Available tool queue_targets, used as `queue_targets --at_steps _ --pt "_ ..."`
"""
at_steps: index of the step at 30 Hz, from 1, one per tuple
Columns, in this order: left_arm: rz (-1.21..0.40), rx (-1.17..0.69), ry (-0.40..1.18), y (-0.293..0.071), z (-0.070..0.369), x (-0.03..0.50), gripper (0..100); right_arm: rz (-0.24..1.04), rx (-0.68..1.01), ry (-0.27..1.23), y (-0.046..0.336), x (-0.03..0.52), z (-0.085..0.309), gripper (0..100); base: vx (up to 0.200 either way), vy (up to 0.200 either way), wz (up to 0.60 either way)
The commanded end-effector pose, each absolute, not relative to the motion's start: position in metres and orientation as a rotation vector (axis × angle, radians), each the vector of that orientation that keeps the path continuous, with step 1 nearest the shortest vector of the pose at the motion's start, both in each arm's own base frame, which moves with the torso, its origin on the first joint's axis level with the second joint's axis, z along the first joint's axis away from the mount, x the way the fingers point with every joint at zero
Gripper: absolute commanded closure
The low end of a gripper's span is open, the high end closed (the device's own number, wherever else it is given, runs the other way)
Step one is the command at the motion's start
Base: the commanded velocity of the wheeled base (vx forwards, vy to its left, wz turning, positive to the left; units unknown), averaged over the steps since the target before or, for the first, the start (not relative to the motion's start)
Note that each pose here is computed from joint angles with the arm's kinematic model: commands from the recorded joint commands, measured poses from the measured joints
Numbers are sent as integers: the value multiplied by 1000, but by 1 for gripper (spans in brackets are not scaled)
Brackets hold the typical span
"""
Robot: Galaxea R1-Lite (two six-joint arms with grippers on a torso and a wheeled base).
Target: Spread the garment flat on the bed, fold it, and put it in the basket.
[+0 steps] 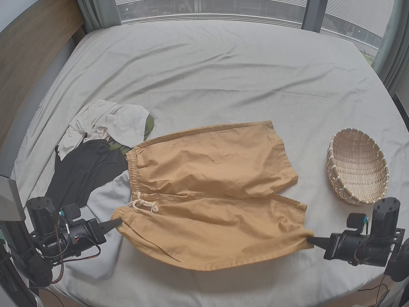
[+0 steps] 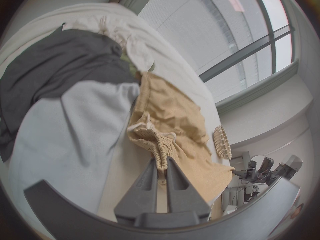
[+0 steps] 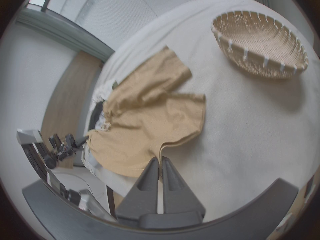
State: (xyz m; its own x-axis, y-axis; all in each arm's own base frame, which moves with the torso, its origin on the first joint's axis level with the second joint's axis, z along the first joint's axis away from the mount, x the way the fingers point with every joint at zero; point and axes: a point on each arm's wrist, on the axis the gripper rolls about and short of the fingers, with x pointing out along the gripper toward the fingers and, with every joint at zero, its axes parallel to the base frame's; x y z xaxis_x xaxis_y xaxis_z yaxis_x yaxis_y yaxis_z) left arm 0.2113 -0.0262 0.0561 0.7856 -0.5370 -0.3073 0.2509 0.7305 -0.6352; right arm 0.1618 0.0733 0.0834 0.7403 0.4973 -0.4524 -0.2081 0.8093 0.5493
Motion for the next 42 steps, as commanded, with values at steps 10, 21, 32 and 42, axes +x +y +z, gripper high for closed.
queue_targets --at_steps 10,21,32,42 --pt "-509 -690 273 -29 103 235 100 441 622 433 87 210 123 100 0 0 0" --pt "-451 -696 204 -29 110 248 100 387 650 318 74 249 142 100 0 0 0" --pt "-401 -695 212 -46 99 265 100 395 656 241 74 276 159 100 0 0 0" --pt "-358 -697 170 -45 101 275 100 414 658 194 78 289 178 100 0 0 0"
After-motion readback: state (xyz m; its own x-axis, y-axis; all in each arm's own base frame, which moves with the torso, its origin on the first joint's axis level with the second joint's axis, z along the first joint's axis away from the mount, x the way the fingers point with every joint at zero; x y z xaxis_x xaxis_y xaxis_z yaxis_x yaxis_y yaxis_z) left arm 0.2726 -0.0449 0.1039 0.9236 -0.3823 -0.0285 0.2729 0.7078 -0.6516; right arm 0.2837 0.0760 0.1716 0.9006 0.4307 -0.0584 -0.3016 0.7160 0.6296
